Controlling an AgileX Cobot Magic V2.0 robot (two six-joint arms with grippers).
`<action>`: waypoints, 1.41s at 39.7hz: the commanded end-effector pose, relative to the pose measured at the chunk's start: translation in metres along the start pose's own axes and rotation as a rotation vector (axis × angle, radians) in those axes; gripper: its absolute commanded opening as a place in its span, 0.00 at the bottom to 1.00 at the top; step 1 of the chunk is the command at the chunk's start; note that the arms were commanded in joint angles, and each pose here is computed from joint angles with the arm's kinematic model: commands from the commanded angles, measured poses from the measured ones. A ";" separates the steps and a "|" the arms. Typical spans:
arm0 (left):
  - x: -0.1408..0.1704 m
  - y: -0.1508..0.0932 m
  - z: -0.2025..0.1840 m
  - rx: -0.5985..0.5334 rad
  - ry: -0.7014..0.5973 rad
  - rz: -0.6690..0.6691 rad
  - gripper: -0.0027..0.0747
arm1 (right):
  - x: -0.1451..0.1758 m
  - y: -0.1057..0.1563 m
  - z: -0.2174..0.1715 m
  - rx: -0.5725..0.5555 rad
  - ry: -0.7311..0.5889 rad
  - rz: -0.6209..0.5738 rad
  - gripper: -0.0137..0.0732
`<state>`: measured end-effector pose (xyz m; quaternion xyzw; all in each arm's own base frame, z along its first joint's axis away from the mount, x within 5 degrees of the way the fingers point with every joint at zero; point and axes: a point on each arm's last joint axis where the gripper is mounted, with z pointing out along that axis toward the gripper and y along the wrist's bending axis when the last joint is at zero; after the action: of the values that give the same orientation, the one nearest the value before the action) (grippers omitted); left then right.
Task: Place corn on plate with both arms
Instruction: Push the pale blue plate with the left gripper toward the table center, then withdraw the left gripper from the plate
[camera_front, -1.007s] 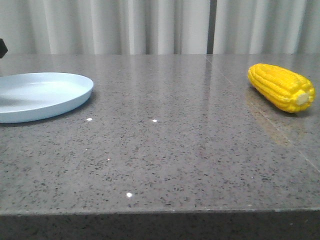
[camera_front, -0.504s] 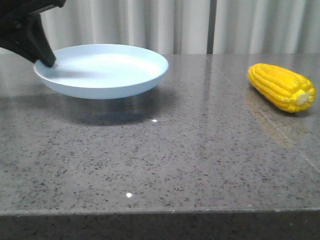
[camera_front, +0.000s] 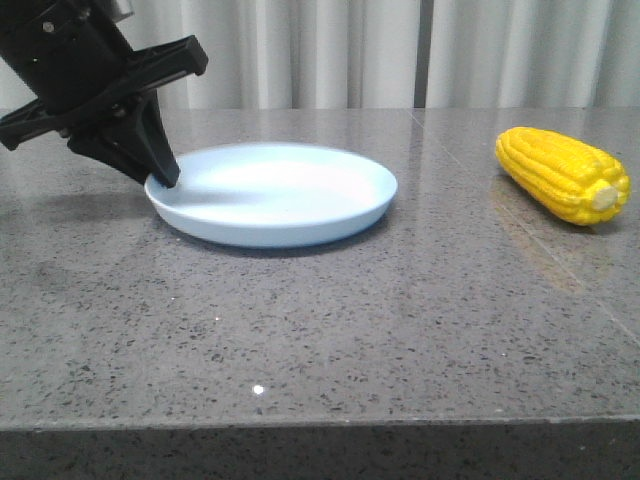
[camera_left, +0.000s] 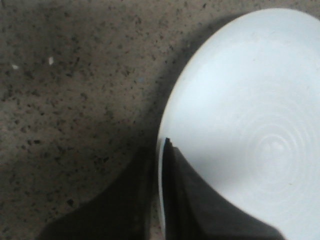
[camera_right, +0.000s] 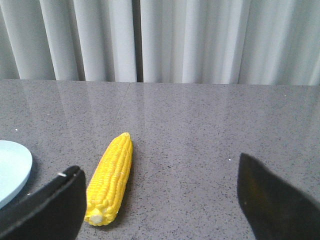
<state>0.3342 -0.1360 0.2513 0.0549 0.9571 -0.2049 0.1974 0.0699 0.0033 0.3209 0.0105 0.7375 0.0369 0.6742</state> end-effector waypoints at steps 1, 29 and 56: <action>-0.009 -0.012 -0.018 0.042 -0.080 0.007 0.32 | -0.017 0.001 -0.001 0.001 -0.097 -0.003 0.89; 0.039 0.020 -0.159 -0.360 -0.453 0.198 0.05 | -0.017 0.001 -0.001 0.001 -0.097 -0.003 0.89; 0.225 0.039 -0.202 -0.223 -1.121 0.345 0.02 | -0.017 0.001 -0.001 0.001 -0.097 -0.003 0.89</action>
<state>0.0763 -0.0135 0.3065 0.0732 0.7478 -0.0577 0.6573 0.0699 0.0034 0.3209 0.0108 0.7375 0.0376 0.6742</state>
